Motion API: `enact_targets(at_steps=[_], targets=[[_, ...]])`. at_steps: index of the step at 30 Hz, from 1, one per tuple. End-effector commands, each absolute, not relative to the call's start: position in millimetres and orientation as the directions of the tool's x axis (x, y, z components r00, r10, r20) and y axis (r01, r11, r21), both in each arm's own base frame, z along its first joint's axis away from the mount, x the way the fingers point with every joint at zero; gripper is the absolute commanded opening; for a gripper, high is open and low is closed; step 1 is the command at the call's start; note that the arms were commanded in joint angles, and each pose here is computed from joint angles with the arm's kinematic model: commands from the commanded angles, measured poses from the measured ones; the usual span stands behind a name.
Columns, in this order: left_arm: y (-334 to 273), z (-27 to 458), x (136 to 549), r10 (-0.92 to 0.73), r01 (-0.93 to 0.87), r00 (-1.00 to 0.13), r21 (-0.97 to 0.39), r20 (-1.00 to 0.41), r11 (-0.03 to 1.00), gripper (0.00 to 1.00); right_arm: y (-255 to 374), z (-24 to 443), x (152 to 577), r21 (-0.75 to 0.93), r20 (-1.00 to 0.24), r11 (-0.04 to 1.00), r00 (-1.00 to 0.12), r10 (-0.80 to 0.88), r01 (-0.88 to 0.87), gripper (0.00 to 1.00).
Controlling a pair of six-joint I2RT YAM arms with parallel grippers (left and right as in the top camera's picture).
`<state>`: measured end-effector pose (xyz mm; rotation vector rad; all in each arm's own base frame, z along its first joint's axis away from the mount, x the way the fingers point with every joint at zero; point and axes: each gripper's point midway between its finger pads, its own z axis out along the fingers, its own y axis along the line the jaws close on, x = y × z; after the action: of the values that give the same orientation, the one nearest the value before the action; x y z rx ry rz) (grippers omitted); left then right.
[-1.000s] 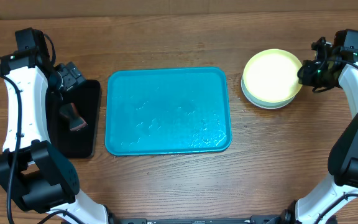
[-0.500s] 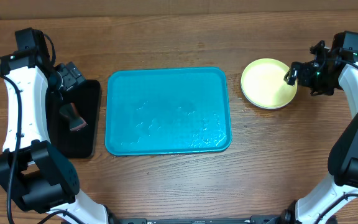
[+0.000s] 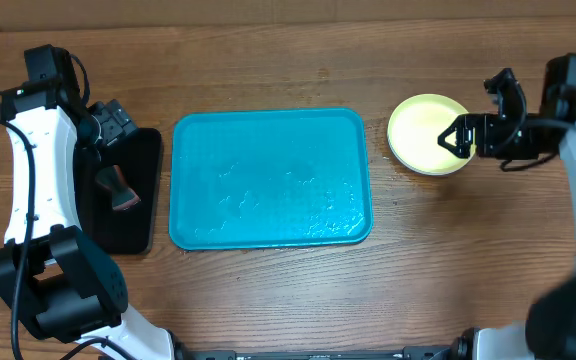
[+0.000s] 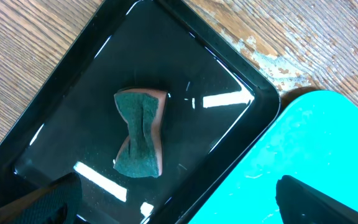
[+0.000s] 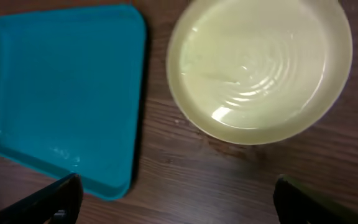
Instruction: Clean dirty plates on tray and stack at the side
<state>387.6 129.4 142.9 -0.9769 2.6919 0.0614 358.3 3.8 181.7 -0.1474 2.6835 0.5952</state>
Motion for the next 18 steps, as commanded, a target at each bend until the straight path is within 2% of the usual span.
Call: enact_targets(at_steps=[1,6,10,18], targets=[[130,150,390,-0.622,-0.632,-0.728,-0.069,-0.288,0.772,1.00,19,220,329,0.358,-0.508,0.893,-0.859,-0.059,-0.273,1.00],[130,151,391,-0.622,-0.632,-0.728,-0.069,-0.289,0.772,1.00,39,245,285,0.360,-0.601,0.870,-0.797,-0.062,-0.338,1.00],[130,151,391,-0.622,-0.632,-0.728,-0.069,-0.289,0.772,1.00,53,249,251,0.403,-0.592,0.846,-0.804,-0.051,-0.350,1.00],[130,150,390,-0.622,-0.632,-0.728,-0.069,-0.289,0.772,1.00,53,250,241,0.397,-0.584,0.852,-0.810,-0.053,-0.342,1.00]])
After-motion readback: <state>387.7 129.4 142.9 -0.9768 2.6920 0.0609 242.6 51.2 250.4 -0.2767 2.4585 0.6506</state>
